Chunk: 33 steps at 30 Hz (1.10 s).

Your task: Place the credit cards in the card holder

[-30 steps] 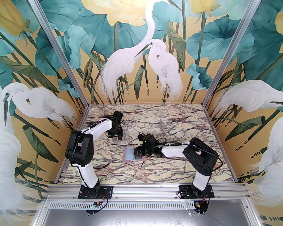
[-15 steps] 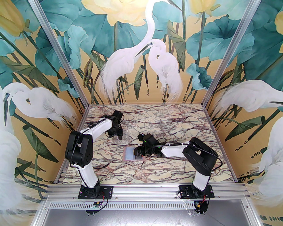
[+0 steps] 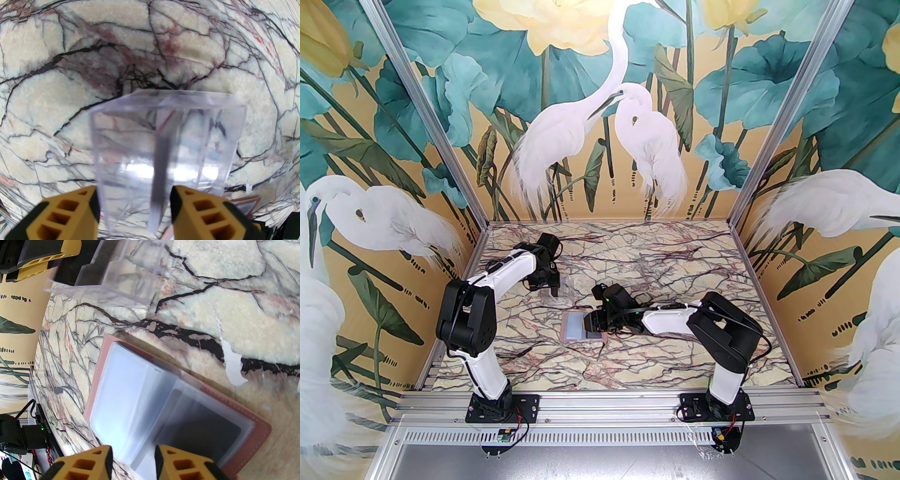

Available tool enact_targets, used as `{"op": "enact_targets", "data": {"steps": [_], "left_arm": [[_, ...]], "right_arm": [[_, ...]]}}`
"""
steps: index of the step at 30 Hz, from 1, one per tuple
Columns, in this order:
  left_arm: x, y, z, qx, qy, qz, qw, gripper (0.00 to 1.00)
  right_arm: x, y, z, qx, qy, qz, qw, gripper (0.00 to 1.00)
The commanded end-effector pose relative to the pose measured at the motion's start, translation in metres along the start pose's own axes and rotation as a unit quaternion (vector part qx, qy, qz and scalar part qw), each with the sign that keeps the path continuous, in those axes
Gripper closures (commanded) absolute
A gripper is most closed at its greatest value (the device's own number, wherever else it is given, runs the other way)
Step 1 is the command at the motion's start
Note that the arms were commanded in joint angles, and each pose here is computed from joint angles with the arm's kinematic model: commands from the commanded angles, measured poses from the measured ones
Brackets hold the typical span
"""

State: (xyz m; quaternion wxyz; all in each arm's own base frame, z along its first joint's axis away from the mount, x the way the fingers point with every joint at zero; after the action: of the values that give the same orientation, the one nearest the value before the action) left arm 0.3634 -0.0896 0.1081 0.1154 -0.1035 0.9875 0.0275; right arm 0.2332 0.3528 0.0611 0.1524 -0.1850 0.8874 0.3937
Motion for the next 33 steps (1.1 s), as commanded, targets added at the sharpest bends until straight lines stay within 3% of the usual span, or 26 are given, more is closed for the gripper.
{"op": "enact_targets", "data": {"steps": [1, 7, 33], "left_arm": [[0.001, 0.003, -0.005, -0.007, -0.004, 0.008, 1.0, 0.4], [-0.002, 0.005, -0.011, -0.013, -0.01, 0.008, 1.0, 0.34], [0.0, -0.008, 0.005, -0.08, -0.012, 0.045, 0.996, 0.41]], "right_arm": [[-0.003, 0.001, 0.004, -0.002, 0.004, -0.006, 1.0, 0.62], [-0.002, 0.001, 0.004, -0.002, 0.006, -0.006, 1.0, 0.62], [-0.002, 0.0, 0.007, -0.001, 0.011, -0.004, 1.0, 0.62]]}}
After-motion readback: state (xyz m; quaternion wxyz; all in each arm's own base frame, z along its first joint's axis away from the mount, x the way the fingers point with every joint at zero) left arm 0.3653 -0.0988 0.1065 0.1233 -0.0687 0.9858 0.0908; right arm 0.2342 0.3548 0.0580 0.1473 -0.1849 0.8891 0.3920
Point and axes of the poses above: each hand's point on the last joint's axis, 136 mm out from that joint toward the fingers, its own z axis out along the fingers, its own y axis along the line the jaws close on, x = y × z, the point moved 3 cm from there along -z, back along the fingers, and after that the axes turned 5 degrees about -z, right-handed, at the moved point
